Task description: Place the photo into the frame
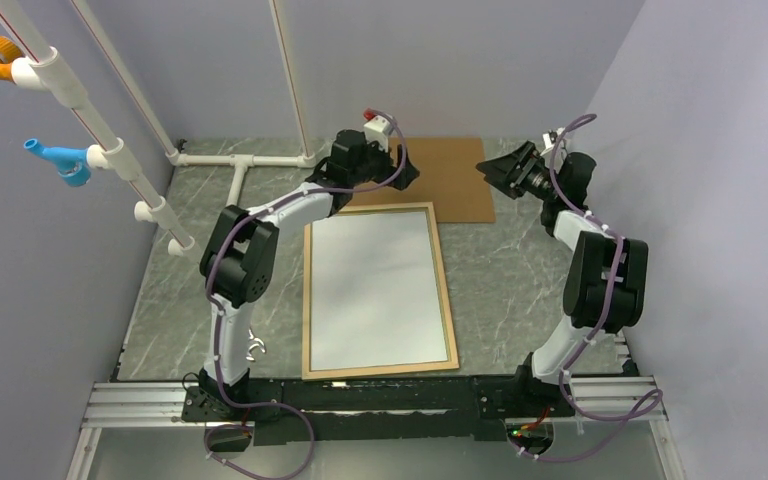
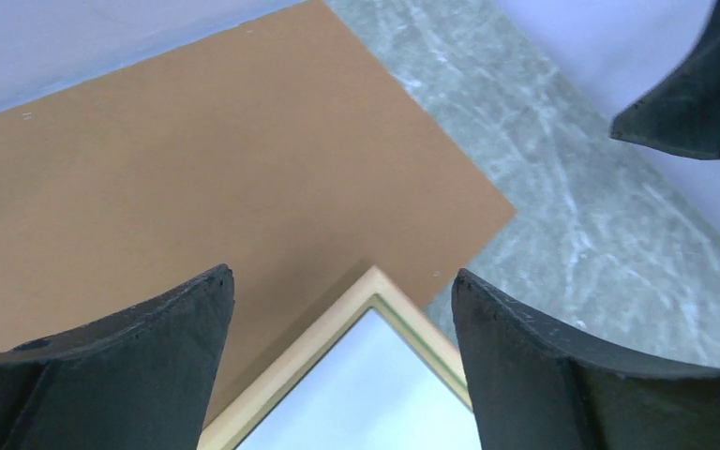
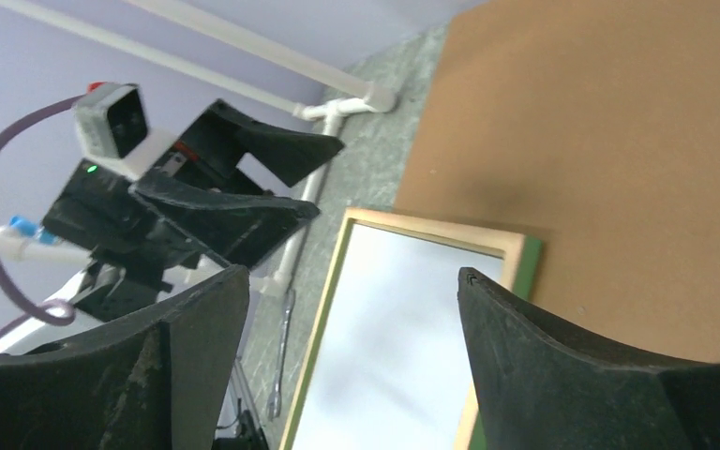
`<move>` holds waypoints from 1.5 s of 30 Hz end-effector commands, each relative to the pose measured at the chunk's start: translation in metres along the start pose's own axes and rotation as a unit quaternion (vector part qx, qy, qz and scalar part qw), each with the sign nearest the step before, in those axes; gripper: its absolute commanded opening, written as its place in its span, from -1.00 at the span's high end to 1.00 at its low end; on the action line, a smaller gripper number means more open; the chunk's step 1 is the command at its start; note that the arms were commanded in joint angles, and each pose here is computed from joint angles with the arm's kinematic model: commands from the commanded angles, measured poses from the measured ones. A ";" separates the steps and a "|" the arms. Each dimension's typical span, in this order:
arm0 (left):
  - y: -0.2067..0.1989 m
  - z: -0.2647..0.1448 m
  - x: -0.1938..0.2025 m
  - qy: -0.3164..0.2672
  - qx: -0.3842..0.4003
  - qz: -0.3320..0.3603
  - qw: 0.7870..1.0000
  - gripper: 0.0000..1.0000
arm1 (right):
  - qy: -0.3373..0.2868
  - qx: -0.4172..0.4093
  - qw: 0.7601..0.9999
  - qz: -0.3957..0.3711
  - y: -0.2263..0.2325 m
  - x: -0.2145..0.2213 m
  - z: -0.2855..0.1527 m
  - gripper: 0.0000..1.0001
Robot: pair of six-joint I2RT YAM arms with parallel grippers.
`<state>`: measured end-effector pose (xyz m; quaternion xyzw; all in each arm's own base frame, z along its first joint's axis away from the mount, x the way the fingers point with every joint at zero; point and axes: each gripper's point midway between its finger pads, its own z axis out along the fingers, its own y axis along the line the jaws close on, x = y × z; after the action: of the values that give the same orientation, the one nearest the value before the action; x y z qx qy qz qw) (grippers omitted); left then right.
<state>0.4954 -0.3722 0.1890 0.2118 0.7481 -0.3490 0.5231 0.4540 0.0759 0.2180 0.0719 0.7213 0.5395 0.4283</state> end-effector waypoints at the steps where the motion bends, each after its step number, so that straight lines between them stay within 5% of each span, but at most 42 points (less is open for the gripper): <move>1: 0.015 -0.004 -0.024 -0.019 -0.039 0.018 0.999 -0.84 | -0.011 0.093 0.995 -0.044 -0.019 -0.010 -0.009 -0.72; 7: 0.066 -0.011 -0.006 0.043 -0.119 -0.030 0.992 -0.99 | 0.000 0.229 0.973 -0.029 -0.075 -0.009 -0.020 -0.98; 14: 0.121 -0.049 0.037 0.153 -0.168 -0.156 0.961 -0.99 | 0.055 0.298 0.953 0.020 -0.110 0.022 -0.023 -0.99; 20: 0.115 -0.109 0.096 0.261 -0.228 -0.186 0.919 -0.92 | 0.131 0.324 0.937 0.011 -0.106 0.075 -0.013 -0.99; 27: 0.098 -0.188 0.155 0.324 -0.309 -0.224 0.866 -0.84 | 0.249 0.352 0.902 -0.019 -0.089 0.172 -0.002 -0.90; 33: 0.075 -0.224 0.192 0.354 -0.315 -0.228 0.850 -0.82 | 0.285 0.376 0.881 -0.029 -0.092 0.218 -0.007 -0.78; 39: 0.063 -0.250 0.210 0.379 -0.340 -0.223 0.831 -0.81 | 0.313 0.375 0.872 -0.025 -0.094 0.244 -0.007 -0.30; 45: 0.052 -0.265 0.199 0.354 -0.335 -0.220 0.845 -0.83 | 0.322 0.364 0.873 -0.026 -0.083 0.252 -0.007 0.45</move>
<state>0.3128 -0.1683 0.0369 -0.0213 0.9771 -0.1106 0.1807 0.3379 0.1808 0.0215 0.0246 0.9594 0.2347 0.1542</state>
